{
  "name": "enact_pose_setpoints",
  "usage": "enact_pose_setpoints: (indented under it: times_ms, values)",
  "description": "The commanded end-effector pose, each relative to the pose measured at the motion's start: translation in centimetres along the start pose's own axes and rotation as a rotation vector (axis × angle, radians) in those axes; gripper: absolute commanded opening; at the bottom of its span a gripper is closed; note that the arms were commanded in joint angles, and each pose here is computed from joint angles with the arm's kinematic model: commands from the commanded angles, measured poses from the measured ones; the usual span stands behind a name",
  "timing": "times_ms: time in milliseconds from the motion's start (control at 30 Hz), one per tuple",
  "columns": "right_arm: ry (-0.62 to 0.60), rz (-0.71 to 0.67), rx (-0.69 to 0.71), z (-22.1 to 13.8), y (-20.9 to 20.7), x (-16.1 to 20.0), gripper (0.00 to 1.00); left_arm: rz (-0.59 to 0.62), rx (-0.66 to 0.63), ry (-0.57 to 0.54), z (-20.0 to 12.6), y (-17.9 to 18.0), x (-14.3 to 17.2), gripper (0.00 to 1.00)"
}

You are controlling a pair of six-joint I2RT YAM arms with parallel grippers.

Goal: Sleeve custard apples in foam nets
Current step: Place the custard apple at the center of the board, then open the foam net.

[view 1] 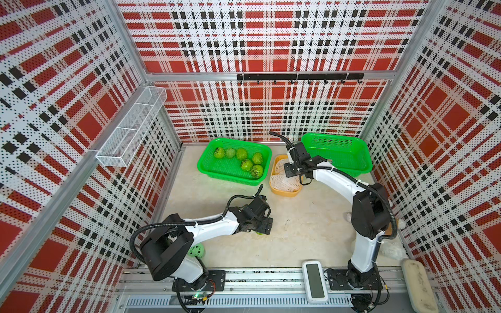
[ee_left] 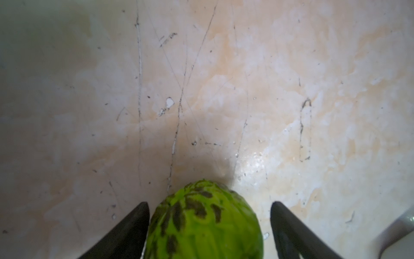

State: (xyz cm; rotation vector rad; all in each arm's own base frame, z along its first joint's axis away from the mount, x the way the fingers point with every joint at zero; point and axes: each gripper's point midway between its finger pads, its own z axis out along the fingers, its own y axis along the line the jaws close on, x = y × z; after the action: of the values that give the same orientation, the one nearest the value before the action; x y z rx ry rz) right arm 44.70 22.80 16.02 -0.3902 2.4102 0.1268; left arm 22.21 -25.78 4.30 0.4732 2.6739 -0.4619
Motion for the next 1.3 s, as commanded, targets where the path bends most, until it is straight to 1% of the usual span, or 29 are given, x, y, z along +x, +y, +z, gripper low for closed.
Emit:
enact_pose_setpoints:
  times_ms: [0,133,267,367,467,567,633,700,767,800,867,933,1067,1167,1267]
  values:
    - [-0.103,-0.049,-0.083,-3.4,1.4,-2.1,0.0,-0.008,0.115,-0.07,-2.2,-2.2,-2.6,0.99]
    - [-0.16,-0.108,-0.179,-6.3,2.7,-2.6,0.0,-0.015,0.194,-0.14,-5.9,-3.1,-5.0,0.99]
    - [-0.254,-0.235,-0.407,-10.3,6.3,-2.6,0.0,-0.007,0.347,-0.237,-11.2,-3.9,-7.8,0.99]
    - [-0.321,-0.329,-0.597,-13.9,9.0,-2.3,0.0,0.007,0.471,-0.349,-15.9,-4.4,-9.8,0.99]
    - [-0.382,-0.397,-0.747,-17.3,10.9,-1.9,0.0,-0.045,0.512,-0.448,-19.5,-2.8,-11.6,1.0]
    - [-0.42,-0.458,-0.86,-19.9,12.1,-1.1,0.0,-0.146,0.51,-0.503,-21.6,-0.2,-13.1,0.95]
    - [-0.431,-0.49,-0.915,-21.0,12.6,-0.6,0.0,-0.172,0.522,-0.54,-22.7,0.8,-13.7,0.92]
    - [-0.423,-0.515,-0.972,-22.2,13.1,0.1,0.0,-0.152,0.556,-0.602,-24.3,1.2,-14.0,0.89]
    - [-0.401,-0.527,-1.02,-22.9,13.4,0.7,0.0,-0.071,0.642,-0.663,-26.3,0.0,-14.0,0.87]
    - [-0.393,-0.536,-1.042,-23.3,13.6,0.9,0.0,-0.033,0.661,-0.676,-27.0,-0.4,-13.9,0.86]
    - [-0.368,-0.56,-1.095,-24.1,14.2,1.6,0.0,0.038,0.679,-0.685,-27.9,-1.3,-13.9,0.86]
    - [-0.346,-0.583,-1.149,-25.1,14.6,2.4,0.0,0.079,0.689,-0.687,-28.3,-1.7,-14.0,0.85]
    - [-0.319,-0.612,-1.203,-26.6,15.0,3.3,0.0,0.131,0.692,-0.703,-28.8,-2.0,-14.5,0.82]
    - [-0.33,-0.608,-1.191,-27.1,14.9,3.1,0.0,0.166,0.74,-0.673,-28.8,-2.8,-14.3,0.75]
    - [-0.345,-0.594,-1.16,-27.0,14.7,2.5,0.0,0.202,0.777,-0.66,-29.2,-3.7,-13.5,0.63]
